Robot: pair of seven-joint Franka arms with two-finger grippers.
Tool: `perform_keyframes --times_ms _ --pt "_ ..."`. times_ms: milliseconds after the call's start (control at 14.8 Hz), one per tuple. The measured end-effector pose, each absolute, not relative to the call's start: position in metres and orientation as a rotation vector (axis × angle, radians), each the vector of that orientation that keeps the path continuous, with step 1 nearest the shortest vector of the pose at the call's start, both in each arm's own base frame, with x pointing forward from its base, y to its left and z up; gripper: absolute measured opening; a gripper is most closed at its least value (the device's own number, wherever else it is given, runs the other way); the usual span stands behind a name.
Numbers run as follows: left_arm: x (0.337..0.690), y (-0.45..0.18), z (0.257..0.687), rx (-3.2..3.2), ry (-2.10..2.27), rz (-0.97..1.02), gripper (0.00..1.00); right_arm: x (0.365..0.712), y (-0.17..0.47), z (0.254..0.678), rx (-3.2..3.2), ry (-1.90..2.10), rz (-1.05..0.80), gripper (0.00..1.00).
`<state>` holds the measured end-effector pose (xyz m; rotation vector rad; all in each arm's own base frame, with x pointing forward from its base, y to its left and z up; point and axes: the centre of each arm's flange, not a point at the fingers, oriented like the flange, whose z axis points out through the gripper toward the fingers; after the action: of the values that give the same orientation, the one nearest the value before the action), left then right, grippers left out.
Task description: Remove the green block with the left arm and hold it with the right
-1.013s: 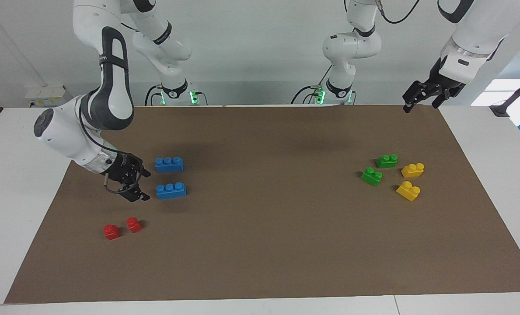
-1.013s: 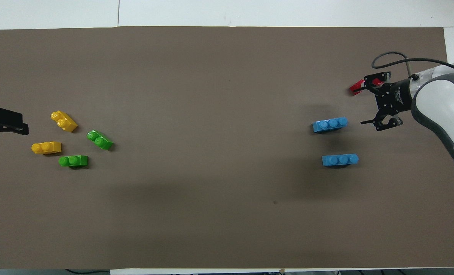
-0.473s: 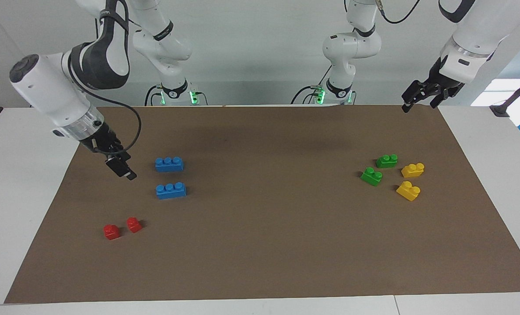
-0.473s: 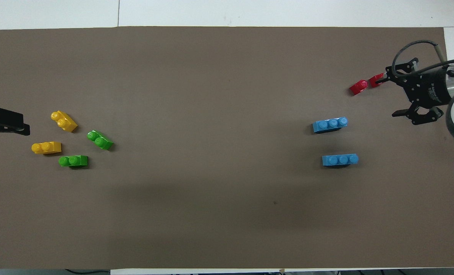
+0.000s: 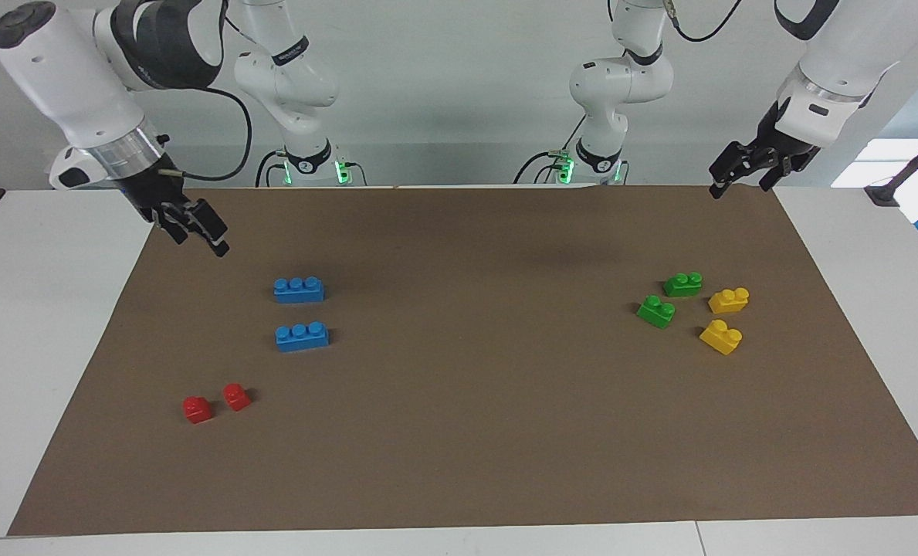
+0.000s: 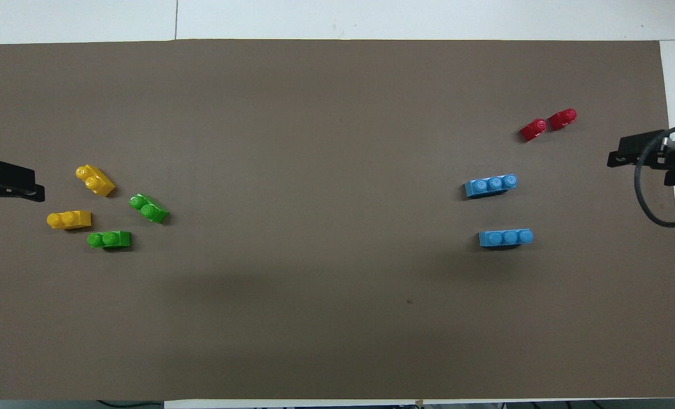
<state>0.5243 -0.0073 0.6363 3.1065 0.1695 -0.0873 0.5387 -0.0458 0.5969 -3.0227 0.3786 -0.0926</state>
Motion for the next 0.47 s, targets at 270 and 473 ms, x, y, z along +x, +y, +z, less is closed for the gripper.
perform_keyframes --times_ms 270,473 --pt "0.524 -0.007 0.637 3.108 0.136 -0.085 1.0 0.525 -0.049 0.617 -3.076 0.222 -0.08 1.0" --pt "0.524 -0.007 0.637 3.108 0.116 -0.084 1.0 0.522 -0.048 0.618 -3.116 0.193 -0.063 1.0"
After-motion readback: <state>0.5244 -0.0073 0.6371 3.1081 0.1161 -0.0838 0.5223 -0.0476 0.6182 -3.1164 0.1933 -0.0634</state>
